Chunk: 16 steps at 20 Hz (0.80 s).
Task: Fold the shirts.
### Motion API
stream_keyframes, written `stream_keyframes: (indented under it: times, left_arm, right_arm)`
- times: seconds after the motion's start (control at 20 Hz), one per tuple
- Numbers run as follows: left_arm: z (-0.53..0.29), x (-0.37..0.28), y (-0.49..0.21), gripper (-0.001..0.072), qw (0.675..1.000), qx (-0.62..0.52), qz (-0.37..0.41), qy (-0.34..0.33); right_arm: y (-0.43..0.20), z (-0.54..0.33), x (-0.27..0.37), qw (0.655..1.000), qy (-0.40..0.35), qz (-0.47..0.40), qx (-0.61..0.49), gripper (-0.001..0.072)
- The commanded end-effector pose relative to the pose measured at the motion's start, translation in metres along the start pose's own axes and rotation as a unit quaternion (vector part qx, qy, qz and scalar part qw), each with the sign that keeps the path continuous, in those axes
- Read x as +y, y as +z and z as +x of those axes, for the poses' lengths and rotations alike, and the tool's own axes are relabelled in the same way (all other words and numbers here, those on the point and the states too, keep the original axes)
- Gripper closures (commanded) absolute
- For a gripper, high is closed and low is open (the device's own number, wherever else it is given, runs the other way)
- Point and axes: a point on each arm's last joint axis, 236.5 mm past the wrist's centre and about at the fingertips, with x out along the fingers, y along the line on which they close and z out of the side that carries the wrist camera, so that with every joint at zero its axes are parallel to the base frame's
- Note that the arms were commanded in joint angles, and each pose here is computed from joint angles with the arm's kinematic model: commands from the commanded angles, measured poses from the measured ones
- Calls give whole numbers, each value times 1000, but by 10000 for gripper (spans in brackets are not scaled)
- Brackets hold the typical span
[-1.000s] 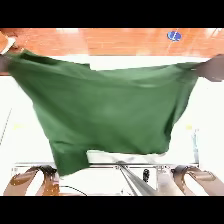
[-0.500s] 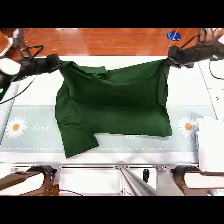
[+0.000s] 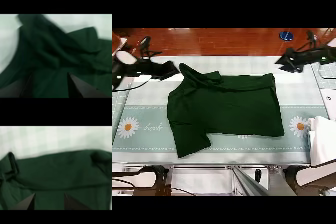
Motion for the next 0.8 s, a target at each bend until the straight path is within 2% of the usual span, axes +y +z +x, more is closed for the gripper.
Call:
stream_keyframes:
  times: [0.0,0.05,0.15,0.4,0.55,0.75]
  left_arm:
    - [-52,70,-37,200,996,78,-20,24]
    - [-64,81,-47,201,996,75,-46,10]
    - [-75,97,-83,200,991,75,-105,-25]
    - [-62,117,-176,201,951,101,-280,-83]
    - [-46,118,-203,201,940,130,-304,-83]
    - [-26,104,-218,201,939,168,-287,-89]
  right_arm:
    - [-63,-61,-79,985,-145,22,87,297]
    - [-82,-76,-107,975,-200,54,84,297]
    - [-118,-80,-128,973,-212,66,58,297]
    - [-200,-52,-90,992,-75,97,-20,297]
    - [-228,-45,-74,994,-53,90,-18,297]
    - [-239,-41,-59,997,-43,71,-5,297]
